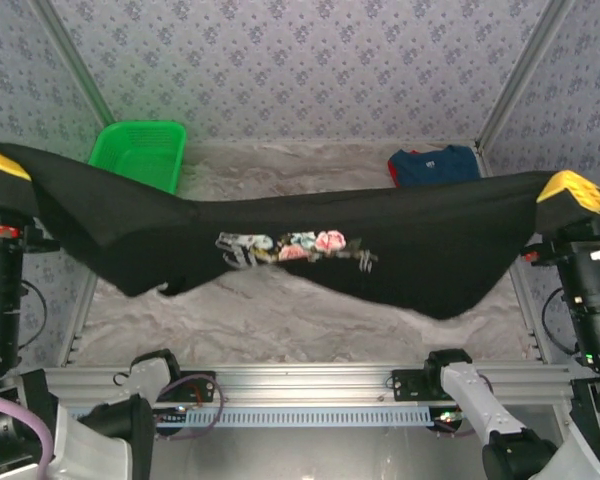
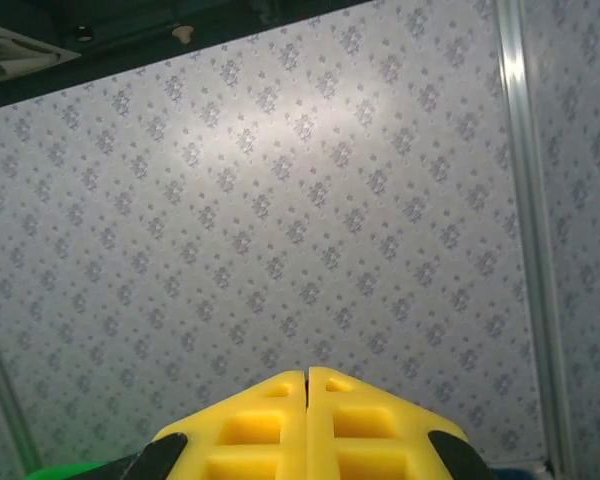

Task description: Fold the inside-out t-shirt

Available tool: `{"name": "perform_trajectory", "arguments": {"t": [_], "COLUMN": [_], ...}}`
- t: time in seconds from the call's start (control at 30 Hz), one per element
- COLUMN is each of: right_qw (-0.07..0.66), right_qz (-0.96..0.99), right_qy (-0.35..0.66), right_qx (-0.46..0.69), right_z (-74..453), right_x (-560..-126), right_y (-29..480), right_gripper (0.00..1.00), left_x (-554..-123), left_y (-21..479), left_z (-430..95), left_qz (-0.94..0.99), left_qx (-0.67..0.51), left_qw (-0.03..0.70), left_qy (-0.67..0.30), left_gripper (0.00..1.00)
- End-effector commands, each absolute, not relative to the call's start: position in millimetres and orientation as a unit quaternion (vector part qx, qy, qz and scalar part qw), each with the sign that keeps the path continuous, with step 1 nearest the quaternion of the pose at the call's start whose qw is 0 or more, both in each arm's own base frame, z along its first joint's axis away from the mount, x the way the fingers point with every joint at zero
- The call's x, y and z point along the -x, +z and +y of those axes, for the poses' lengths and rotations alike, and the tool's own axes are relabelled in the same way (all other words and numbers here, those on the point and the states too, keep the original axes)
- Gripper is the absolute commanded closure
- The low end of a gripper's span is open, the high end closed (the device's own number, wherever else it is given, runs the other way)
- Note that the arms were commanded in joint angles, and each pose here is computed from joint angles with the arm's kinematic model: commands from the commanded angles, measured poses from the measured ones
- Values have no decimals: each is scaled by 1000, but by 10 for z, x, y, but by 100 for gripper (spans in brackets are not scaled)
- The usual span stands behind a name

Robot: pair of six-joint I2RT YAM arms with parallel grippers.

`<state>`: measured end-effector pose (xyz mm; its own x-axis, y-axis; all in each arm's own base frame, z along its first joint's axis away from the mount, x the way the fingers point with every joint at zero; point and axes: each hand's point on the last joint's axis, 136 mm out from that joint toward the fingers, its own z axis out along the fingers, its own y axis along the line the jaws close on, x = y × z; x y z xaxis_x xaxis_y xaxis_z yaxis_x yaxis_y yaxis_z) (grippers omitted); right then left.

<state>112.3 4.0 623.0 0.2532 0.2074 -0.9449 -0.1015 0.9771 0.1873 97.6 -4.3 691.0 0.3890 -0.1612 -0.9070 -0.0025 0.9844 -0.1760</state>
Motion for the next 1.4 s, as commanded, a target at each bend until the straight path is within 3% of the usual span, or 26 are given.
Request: {"name": "perform_trajectory", "arguments": {"t": [0.0, 0.2, 0.47, 0.67, 0.8, 0.93, 1.03, 1.13, 1.37], "right_qw": [762, 757, 787, 815, 836, 834, 804, 748, 531], "right_qz": [645, 651, 606, 556, 519, 526, 577, 650, 827], "right_qy": [28, 26, 90, 147, 166, 160, 144, 138, 164], "right_qx": [-50, -49, -70, -67, -60, -49, -24, -8, -86], "right_z": [-64, 10, 188, 306, 319, 326, 379, 424, 400], "right_x": [-1758, -2626, -3908, -4210, -3956, -3769, -3707, -3698, -3415], "right_y": [6129, 6117, 6330, 6880, 7160, 7111, 6782, 6130, 3621], "right_gripper": [100, 100, 100, 100, 100, 100, 100, 100, 100], "left_x": [-1816, -2720, -3730, -3520, -3016, -2877, -3005, -3102, -2800], "left_y": [6756, 6704, 6912, 7432, 7745, 7699, 7338, 6585, 4412], "left_z": [350, 552, 664, 741, 782, 612, 325, -142, -604], "left_qz": [609, 627, 580, 478, 427, 455, 536, 652, 766], "left_qx": [108, 107, 83, 79, 72, 44, 14, -27, 11], "left_qw": [786, 772, 808, 861, 887, 873, 818, 726, 563], "left_qy": [5, -5, -67, -152, -161, -169, -210, -217, -310], "left_gripper": [100, 100, 100, 100, 100, 100, 100, 100, 100]}}
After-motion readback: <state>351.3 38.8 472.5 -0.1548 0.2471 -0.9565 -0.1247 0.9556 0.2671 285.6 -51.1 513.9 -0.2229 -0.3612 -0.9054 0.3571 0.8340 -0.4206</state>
